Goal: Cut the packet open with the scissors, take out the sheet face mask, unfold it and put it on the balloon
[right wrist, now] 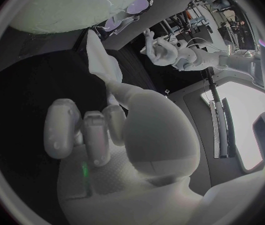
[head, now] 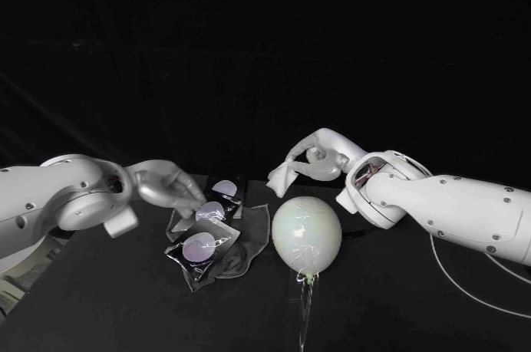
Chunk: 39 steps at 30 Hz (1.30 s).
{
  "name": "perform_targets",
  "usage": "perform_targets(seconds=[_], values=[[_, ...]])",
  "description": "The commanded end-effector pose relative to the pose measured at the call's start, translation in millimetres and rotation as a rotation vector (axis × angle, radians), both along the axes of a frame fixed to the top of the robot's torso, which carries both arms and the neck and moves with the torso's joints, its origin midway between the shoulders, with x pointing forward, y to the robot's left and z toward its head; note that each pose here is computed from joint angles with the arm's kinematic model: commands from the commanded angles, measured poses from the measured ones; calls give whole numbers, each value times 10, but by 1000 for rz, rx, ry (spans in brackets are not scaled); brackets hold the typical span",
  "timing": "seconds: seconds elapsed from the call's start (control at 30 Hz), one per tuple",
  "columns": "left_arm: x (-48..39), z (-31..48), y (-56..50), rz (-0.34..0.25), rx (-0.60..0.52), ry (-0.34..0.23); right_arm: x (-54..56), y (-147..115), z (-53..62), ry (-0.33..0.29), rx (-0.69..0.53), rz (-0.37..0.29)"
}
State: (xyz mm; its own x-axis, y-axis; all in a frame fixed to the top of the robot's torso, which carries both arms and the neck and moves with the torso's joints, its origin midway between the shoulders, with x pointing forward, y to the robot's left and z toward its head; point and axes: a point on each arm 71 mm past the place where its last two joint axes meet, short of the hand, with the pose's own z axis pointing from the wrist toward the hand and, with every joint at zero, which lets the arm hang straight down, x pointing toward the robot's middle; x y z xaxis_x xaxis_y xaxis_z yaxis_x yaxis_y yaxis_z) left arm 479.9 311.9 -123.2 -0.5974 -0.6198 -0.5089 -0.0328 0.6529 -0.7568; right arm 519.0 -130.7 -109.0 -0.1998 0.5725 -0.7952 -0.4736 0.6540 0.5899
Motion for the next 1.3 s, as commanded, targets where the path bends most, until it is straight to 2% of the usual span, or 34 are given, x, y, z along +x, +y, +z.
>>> perform_targets(seconds=[0.03, 0.17, 0.37, 0.53, 0.73, 0.93, 1.13, 1.3], values=[[130, 203, -191, 42, -267, -249, 3, 35, 2, 6, -29, 49], [245, 221, -392, 54, -325, -326, 26, 55, 18, 7, -35, 59], [437, 225, -616, 85, -342, -424, 36, 114, 28, 10, -41, 80], [518, 198, -784, 53, -328, -459, 42, 164, 30, 11, -44, 92], [545, 125, -937, 12, -314, -466, 63, 219, 30, 11, -45, 99], [552, 3, -1065, -25, -302, -443, 86, 275, 31, 11, -45, 99], [535, -77, -1147, -62, -285, -415, 99, 296, 33, 11, -47, 96], [534, -106, -1159, -69, -278, -407, 105, 286, 33, 11, -49, 92]])
